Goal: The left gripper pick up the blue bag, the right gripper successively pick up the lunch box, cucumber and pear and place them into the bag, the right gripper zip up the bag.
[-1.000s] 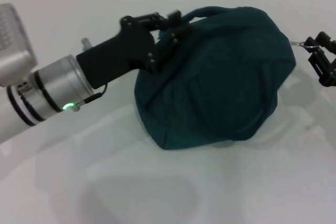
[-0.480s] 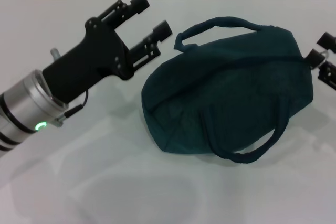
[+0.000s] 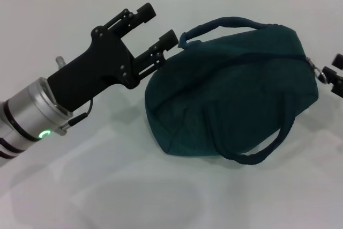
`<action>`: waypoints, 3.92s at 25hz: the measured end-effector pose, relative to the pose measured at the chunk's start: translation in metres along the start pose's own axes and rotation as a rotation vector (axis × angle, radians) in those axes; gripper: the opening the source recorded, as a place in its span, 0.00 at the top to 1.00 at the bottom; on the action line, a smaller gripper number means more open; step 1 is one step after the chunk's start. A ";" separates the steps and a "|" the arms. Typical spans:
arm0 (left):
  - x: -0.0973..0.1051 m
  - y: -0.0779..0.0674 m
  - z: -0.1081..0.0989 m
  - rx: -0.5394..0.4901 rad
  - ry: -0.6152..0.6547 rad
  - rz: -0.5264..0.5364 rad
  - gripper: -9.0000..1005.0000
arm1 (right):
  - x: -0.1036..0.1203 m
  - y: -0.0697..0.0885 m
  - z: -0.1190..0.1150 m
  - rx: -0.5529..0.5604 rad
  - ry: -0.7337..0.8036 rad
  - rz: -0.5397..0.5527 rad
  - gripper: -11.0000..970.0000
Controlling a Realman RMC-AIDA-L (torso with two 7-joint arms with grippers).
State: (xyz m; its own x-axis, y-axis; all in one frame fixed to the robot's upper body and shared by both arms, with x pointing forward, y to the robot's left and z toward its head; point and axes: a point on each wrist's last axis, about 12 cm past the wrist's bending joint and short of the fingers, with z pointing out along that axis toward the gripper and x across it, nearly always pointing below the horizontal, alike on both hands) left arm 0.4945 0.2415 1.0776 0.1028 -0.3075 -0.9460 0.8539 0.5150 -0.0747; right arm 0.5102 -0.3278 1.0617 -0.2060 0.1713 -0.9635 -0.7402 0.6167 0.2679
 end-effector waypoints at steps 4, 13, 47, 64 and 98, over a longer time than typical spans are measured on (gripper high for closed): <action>0.000 0.001 0.003 0.001 0.003 0.001 0.32 | 0.006 -0.007 -0.008 0.091 0.016 -0.001 0.37; 0.006 0.003 0.014 0.016 0.019 -0.029 0.32 | 0.009 -0.002 -0.010 0.079 0.003 -0.046 0.40; -0.033 0.043 0.087 0.131 0.360 -0.211 0.32 | 0.013 0.029 0.025 -0.082 -0.088 -0.207 0.65; -0.028 0.047 0.125 0.138 0.656 -0.159 0.43 | 0.018 0.032 0.027 -0.069 -0.086 -0.238 0.65; -0.026 0.046 0.128 0.169 0.670 -0.091 0.96 | 0.019 0.033 0.032 -0.017 -0.128 -0.292 0.66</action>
State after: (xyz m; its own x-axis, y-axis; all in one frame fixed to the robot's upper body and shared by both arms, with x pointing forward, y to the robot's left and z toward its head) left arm 0.5963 0.1709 1.1389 -0.2639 0.2444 -0.9331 0.9173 0.3626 -0.1644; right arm 0.5025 -0.2794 1.0526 0.0982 0.0854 -0.9915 -0.7669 0.6415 -0.0207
